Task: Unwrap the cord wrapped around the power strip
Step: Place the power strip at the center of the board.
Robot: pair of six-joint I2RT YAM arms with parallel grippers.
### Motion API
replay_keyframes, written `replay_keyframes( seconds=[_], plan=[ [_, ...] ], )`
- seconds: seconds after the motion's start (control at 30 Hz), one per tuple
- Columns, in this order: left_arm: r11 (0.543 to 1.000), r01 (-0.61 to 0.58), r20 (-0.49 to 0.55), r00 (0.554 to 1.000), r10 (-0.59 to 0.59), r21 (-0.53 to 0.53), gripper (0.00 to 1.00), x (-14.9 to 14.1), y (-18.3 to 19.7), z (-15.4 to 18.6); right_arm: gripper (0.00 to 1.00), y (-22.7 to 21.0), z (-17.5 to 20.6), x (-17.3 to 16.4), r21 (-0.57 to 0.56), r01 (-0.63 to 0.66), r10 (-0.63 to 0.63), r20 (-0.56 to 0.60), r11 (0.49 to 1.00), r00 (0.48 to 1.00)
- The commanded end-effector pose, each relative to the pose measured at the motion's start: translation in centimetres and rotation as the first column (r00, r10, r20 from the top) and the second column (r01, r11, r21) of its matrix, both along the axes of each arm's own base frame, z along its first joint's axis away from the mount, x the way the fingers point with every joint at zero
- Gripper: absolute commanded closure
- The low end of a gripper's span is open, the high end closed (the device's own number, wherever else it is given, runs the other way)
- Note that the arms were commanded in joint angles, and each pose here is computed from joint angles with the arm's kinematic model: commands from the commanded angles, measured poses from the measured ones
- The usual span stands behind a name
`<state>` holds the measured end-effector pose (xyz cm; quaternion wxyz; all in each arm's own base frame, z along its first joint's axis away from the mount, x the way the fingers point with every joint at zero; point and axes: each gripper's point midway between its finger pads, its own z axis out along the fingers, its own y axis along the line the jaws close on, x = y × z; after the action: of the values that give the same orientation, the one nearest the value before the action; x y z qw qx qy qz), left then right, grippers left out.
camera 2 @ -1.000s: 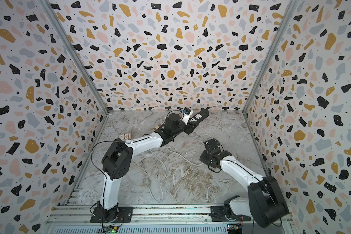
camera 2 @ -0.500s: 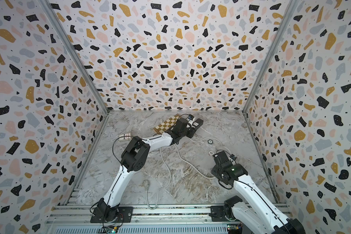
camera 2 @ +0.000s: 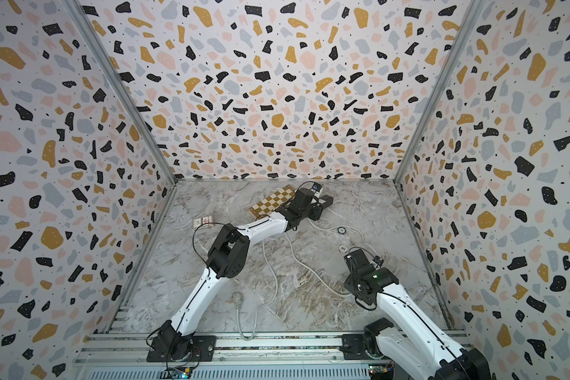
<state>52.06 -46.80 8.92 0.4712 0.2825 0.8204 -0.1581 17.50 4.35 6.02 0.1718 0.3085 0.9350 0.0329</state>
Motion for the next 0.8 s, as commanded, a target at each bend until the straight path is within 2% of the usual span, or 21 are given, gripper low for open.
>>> replay_keyframes(
  seconds=[0.0,0.07,0.2,0.3,0.4,0.47,0.5,0.6,0.67,0.7,0.77],
  plan=[
    [0.999,0.028,0.001,1.0,-0.028,0.017,0.26,-0.5,-0.4,1.2,1.0,-0.4,0.6,0.6,-0.024,0.003,-0.002,0.025,1.0,1.0],
    [0.999,0.035,-0.006,0.999,-0.035,0.019,0.24,-0.6,-0.4,1.1,1.0,-0.2,0.6,0.8,-0.018,0.002,-0.002,0.027,1.0,1.0],
    [0.998,0.058,0.028,0.998,-0.058,-0.024,0.18,-0.9,-0.7,3.6,1.0,0.2,0.4,1.3,-0.005,-0.008,0.008,0.032,1.0,0.999],
    [0.989,0.112,0.036,0.993,-0.109,-0.1,0.15,-1.1,-0.9,7.4,0.98,0.8,-0.1,1.8,0.008,-0.028,0.028,0.031,1.0,0.999],
    [0.983,0.15,0.082,0.987,-0.141,-0.109,0.15,-2.0,-0.4,11.5,0.97,1.1,-0.7,2.1,0.017,-0.029,0.029,0.023,0.999,0.999],
    [0.982,0.145,0.104,0.986,-0.133,-0.118,0.15,-2.7,0.5,13.9,0.92,1.0,-1.2,1.9,0.011,-0.025,0.024,0.009,1.0,1.0],
    [0.982,0.143,0.111,0.985,-0.13,-0.12,0.16,-3.0,1.0,14.8,0.87,0.9,-1.3,1.8,0.007,-0.026,0.026,0.006,1.0,1.0],
    [0.986,0.125,0.149,0.983,-0.109,-0.107,0.16,-4.3,3.1,17.7,0.56,0.4,-0.9,1.6,-0.013,-0.028,0.028,0.014,1.0,1.0],
    [0.991,0.091,0.145,0.986,-0.077,-0.096,0.17,-5.1,5.5,19.0,0.34,-0.1,0.5,1.7,-0.043,-0.043,0.045,0.035,0.998,0.998],
    [0.993,0.068,0.141,0.989,-0.054,-0.095,0.17,-5.5,6.8,19.5,0.27,-0.6,1.3,1.6,-0.065,-0.05,0.053,0.038,0.997,0.998],
    [0.995,0.022,0.128,0.992,-0.01,-0.098,0.18,-6.7,9.8,20.3,0.04,-1.8,3.7,1.3,-0.136,-0.068,0.075,0.045,0.988,0.996]
  ],
)
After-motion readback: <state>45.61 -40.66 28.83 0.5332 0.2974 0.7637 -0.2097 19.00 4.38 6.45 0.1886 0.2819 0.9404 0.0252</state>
